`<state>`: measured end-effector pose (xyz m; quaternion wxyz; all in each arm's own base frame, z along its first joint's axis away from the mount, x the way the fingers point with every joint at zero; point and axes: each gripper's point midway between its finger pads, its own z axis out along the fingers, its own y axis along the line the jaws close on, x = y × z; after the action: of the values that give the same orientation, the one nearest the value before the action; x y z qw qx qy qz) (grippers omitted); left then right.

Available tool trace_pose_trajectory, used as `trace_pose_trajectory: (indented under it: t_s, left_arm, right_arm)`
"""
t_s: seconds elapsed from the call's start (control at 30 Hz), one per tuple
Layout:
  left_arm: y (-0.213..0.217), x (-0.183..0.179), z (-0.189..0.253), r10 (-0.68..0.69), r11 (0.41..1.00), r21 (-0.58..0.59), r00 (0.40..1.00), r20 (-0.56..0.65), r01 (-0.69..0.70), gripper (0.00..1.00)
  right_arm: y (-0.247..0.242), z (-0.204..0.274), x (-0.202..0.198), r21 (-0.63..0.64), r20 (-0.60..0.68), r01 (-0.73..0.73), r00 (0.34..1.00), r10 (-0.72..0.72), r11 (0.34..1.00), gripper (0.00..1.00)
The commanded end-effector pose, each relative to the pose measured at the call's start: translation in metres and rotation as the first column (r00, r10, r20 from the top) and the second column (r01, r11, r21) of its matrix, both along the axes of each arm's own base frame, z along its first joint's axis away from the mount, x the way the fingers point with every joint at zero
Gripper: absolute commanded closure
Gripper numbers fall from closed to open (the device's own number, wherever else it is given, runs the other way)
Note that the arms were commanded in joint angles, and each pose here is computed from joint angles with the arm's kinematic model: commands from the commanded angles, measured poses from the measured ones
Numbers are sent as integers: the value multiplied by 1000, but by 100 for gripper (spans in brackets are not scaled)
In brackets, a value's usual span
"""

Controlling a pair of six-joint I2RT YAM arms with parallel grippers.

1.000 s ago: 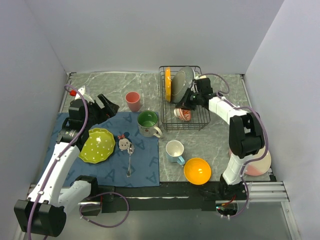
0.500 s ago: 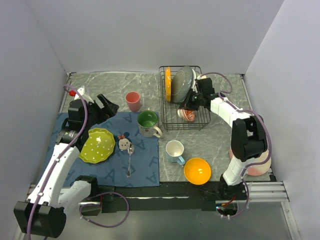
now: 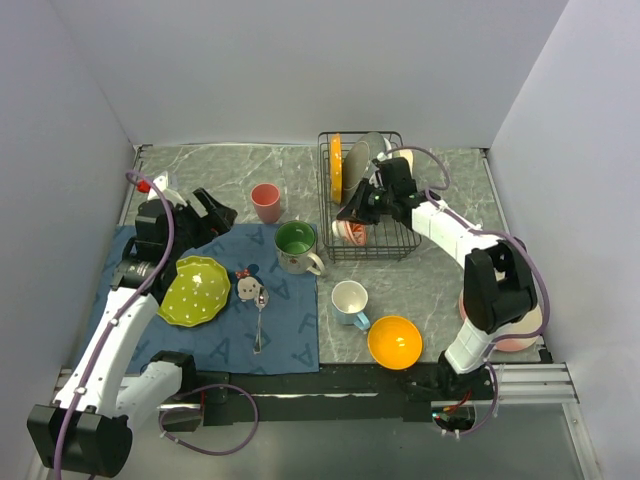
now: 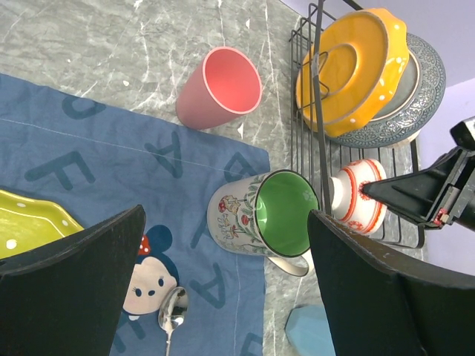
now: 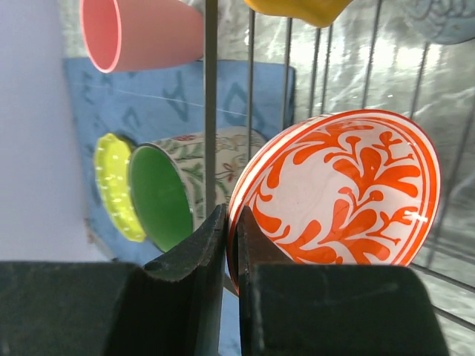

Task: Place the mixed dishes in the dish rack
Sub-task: Pass the bowl from the right arm to the left

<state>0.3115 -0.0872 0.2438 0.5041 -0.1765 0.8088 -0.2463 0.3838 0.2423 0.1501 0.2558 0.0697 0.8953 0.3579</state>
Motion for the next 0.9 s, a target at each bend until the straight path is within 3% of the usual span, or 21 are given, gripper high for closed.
trace_pose_trajectory:
  t_s: [0.0, 0.33, 0.6, 0.87]
  left_arm:
    - [3, -3, 10, 3, 1000, 17, 999, 40, -3, 3]
    - [8, -5, 10, 23, 999, 31, 999, 43, -25, 3]
    - [7, -4, 8, 19, 999, 30, 999, 40, -20, 3]
    - [6, -5, 8, 18, 999, 28, 999, 41, -19, 3]
  right_arm:
    - [18, 22, 15, 134, 33, 11, 999, -15, 991, 97]
    - [34, -8, 19, 209, -84, 12, 996, 6, 978, 96]
    - [13, -27, 19, 72, -90, 78, 993, -72, 994, 91]
    - [-21, -41, 16, -118, -56, 162, 984, -169, 980, 61]
